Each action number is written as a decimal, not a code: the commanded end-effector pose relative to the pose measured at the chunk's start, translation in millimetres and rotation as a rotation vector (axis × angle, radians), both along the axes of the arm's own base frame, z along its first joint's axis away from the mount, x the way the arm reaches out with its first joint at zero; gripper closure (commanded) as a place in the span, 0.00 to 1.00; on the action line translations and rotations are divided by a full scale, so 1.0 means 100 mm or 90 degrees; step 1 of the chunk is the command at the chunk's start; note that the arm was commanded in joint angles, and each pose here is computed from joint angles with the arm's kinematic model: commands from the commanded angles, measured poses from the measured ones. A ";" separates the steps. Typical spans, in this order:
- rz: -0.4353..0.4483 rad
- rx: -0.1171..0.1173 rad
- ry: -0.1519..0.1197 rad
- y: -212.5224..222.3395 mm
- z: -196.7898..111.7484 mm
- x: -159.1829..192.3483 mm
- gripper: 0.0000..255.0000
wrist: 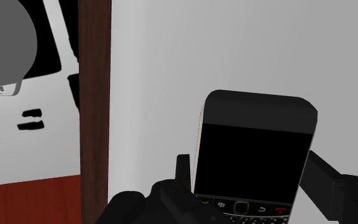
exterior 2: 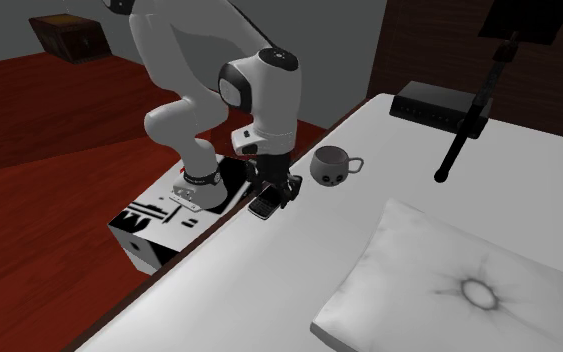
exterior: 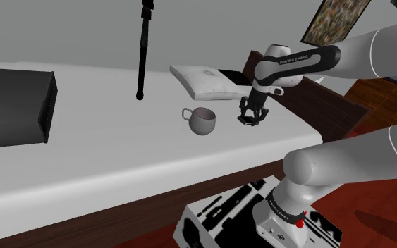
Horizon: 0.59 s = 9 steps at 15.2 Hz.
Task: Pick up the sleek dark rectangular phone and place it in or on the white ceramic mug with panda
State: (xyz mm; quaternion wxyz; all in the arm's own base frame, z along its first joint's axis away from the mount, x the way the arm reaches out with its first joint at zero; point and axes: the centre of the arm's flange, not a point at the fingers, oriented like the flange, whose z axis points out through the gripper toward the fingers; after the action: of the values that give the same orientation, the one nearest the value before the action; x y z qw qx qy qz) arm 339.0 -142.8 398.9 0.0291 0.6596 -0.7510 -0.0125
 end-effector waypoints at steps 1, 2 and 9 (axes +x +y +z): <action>0.000 0.000 0.000 0.00 0.11 0.00 1.00; 0.000 0.000 0.000 0.00 0.16 0.00 1.00; 0.000 0.000 0.000 0.00 0.53 0.00 1.00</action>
State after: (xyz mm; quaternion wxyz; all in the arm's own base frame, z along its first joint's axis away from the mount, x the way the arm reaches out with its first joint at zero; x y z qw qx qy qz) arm 338.2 -142.5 446.2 0.0291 0.6596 -0.7510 -0.0126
